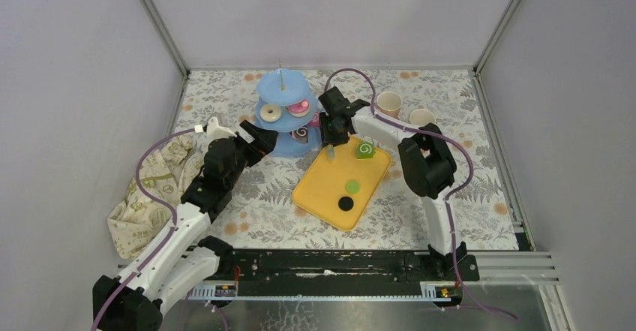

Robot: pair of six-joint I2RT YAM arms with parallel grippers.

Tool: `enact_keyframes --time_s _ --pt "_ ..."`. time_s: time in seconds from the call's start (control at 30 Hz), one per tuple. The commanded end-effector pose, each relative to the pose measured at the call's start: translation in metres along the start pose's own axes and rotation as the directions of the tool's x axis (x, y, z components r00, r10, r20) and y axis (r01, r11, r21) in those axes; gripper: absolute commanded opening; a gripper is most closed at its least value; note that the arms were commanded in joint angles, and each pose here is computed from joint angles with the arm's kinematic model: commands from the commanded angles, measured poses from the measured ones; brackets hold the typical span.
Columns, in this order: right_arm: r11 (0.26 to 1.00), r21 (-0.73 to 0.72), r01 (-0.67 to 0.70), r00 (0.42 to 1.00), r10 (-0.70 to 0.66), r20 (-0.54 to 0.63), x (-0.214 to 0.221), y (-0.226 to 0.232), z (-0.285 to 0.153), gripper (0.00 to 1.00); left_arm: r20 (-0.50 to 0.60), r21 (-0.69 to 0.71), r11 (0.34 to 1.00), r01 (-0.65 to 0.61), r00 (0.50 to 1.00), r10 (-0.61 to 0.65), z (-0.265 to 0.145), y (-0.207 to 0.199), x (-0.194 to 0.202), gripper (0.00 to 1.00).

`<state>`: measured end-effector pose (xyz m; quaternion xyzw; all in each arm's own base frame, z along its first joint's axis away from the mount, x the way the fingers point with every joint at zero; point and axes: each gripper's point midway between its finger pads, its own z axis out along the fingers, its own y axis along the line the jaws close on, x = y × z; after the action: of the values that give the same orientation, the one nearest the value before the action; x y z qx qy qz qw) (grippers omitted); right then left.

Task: Serve the afternoon tea
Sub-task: Place the desert on the desert table.

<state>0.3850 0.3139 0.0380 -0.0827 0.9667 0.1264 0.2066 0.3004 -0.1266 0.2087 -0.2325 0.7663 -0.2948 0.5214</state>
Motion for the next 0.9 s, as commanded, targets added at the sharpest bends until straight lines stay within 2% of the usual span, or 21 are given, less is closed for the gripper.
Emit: enact_keyframes --time_s 0.0,0.5,0.87 --pt "0.998 -0.058 0.013 0.995 -0.007 0.102 -0.023 0.019 -0.039 0.42 0.042 0.024 1.000 -0.003 0.999 0.002 0.000 -0.006 -0.010 0.97" --pt "0.998 -0.052 0.022 0.990 -0.014 0.140 -0.002 0.017 -0.077 0.40 0.047 0.025 1.000 -0.010 0.999 0.009 0.000 -0.007 -0.012 0.97" --pt "1.000 0.000 -0.011 0.982 0.011 0.188 0.034 -0.013 -0.119 0.40 0.042 0.033 0.999 -0.001 0.999 -0.001 0.000 -0.008 -0.010 0.97"
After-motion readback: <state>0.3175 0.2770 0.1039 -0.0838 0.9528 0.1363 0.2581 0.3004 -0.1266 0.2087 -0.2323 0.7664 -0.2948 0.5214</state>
